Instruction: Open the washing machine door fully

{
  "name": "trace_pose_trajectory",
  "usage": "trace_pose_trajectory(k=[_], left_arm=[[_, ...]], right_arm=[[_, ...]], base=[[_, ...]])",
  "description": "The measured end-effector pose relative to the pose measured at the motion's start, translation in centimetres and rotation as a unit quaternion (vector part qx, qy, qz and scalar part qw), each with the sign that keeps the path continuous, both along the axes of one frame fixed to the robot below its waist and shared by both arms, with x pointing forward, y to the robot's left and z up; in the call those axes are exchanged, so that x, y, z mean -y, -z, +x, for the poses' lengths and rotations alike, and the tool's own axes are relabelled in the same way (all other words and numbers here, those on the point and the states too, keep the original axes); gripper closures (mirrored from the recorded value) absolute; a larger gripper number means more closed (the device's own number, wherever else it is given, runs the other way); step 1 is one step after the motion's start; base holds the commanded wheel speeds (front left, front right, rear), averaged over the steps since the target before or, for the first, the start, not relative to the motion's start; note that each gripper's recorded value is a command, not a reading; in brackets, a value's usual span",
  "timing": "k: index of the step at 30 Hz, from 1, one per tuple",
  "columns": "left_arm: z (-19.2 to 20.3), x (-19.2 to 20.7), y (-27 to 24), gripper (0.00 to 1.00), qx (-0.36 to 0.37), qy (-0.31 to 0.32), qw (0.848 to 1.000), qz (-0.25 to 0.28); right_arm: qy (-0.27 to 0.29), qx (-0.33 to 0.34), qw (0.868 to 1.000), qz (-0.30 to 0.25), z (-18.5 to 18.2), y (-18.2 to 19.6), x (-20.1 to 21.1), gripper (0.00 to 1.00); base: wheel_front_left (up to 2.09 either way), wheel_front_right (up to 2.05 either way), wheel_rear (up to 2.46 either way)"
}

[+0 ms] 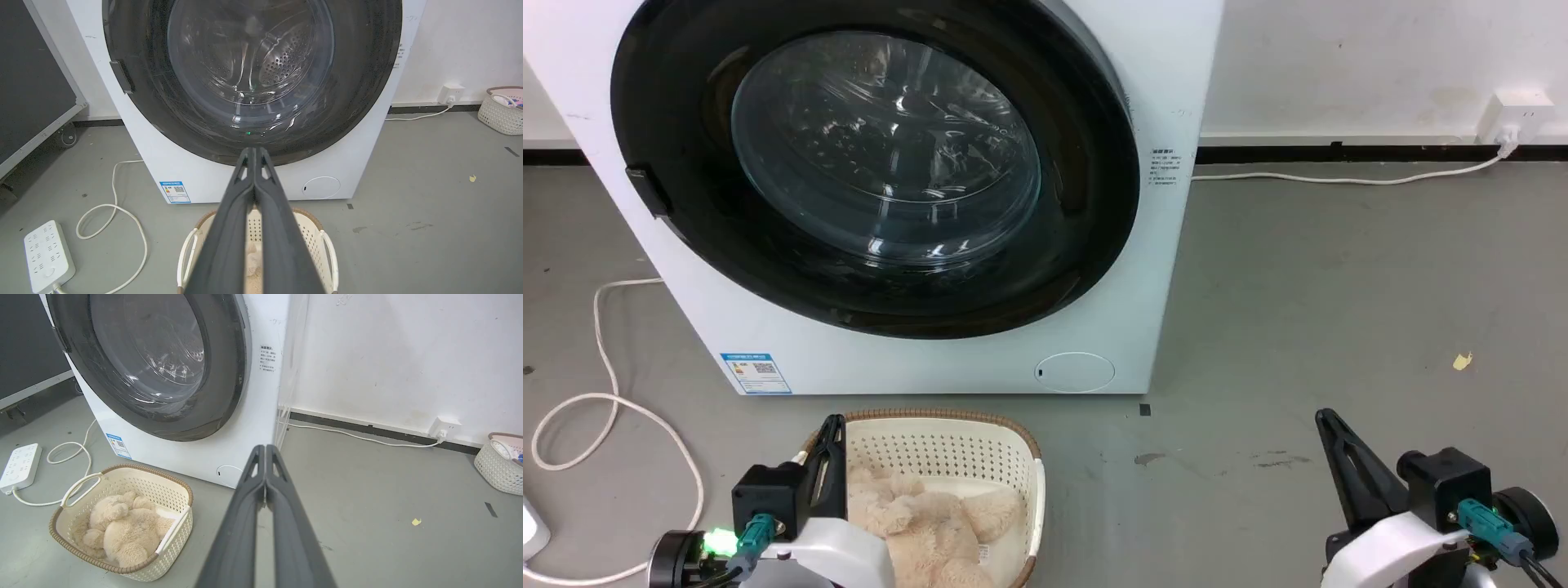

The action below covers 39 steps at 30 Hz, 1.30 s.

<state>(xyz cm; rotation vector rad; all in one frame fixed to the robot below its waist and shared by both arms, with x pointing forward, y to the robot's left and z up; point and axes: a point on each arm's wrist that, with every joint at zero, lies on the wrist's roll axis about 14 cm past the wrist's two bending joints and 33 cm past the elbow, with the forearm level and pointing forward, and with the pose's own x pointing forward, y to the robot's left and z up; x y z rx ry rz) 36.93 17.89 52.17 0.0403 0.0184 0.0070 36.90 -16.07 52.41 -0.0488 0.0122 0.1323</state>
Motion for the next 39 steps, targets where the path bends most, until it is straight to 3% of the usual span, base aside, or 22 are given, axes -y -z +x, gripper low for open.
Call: trace_pose_trajectory(k=[37,38,39], left_arm=[[0.00,0.01,0.00,1.00,0.000,0.000,1.000,0.000],[0.00,0.01,0.00,0.00,0.000,0.000,1.000,0.000],[-0.01,-0.01,0.02,0.00,0.000,0.000,1.000,-0.001]], right_arm=[[0.000,0.000,1.000,0.000,0.00,0.00,0.01,1.00],[0.000,0.000,1.000,0.000,0.00,0.00,0.01,0.00],[0.000,0.000,1.000,0.000,-0.01,0.00,-0.01,0.00]], base=[[0.00,0.00,0.00],[0.00,0.00,0.00],[0.00,0.00,0.00]])
